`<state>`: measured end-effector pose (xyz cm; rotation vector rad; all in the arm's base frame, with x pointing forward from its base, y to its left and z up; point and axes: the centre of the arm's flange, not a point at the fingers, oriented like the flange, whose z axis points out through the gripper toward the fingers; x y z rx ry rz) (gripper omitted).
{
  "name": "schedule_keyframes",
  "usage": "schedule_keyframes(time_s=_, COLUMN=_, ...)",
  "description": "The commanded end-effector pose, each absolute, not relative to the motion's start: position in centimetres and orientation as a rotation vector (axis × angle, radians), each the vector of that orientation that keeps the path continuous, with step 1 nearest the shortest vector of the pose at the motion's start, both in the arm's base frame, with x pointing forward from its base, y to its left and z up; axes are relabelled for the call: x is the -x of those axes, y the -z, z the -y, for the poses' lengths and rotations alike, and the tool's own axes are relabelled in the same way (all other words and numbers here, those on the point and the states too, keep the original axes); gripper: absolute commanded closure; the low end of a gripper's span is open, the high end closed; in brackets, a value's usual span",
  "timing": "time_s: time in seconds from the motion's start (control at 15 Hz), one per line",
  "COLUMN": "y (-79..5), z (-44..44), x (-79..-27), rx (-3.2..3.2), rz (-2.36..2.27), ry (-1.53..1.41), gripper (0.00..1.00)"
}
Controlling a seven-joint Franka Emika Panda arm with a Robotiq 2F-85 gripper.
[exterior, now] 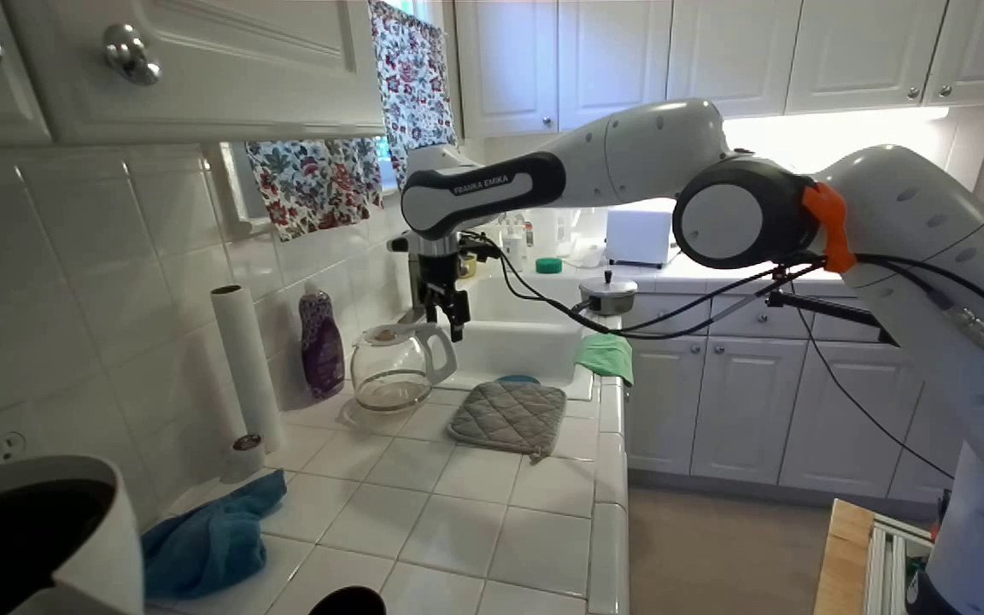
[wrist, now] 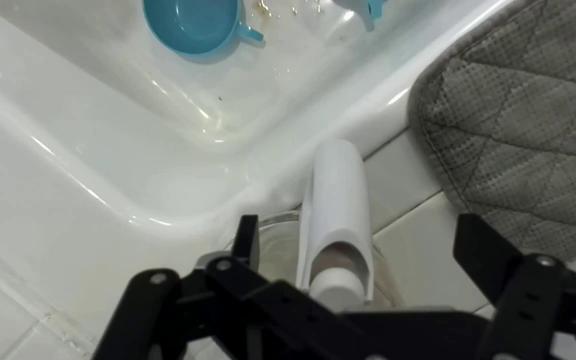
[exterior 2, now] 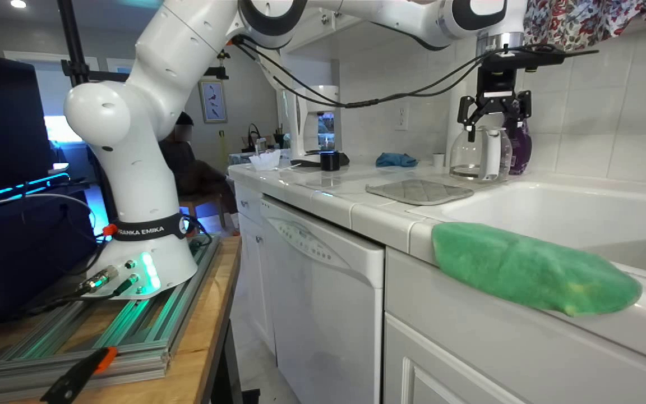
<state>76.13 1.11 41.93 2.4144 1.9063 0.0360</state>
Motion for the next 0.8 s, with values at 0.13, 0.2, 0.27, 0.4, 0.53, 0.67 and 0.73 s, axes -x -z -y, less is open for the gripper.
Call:
schedule_keyframes(time_s=0.13, y=-40.4, z=-2.8, x=-78.8, rx=-2.306, rz=-1.891, ry=0.094, gripper=0.00)
schedule_keyframes(time_s=0.2, y=-39.9, z=-3.1, x=-79.0, rx=-2.304, rz=-1.896, ry=0.093, gripper=0.00)
schedule_keyframes(time_s=0.27, y=-39.5, z=-3.6, x=-79.1, rx=-2.304, rz=-1.902, ry=0.091, gripper=0.00)
schedule_keyframes(time_s=0.4, y=-38.8, z=-4.1, x=-79.2, rx=-2.292, rz=-1.908, ry=0.092, gripper=0.00)
schedule_keyframes(time_s=0.53, y=-38.7, z=-4.5, x=-79.4, rx=-2.282, rz=-1.905, ry=0.088, gripper=0.00)
schedule_keyframes(time_s=0.67, y=-38.9, z=-4.7, x=-79.4, rx=-2.276, rz=-1.902, ry=0.081, gripper=0.26)
schedule_keyframes(time_s=0.73, y=-38.9, z=-4.7, x=-79.5, rx=-2.273, rz=-1.899, ry=0.078, gripper=0.29)
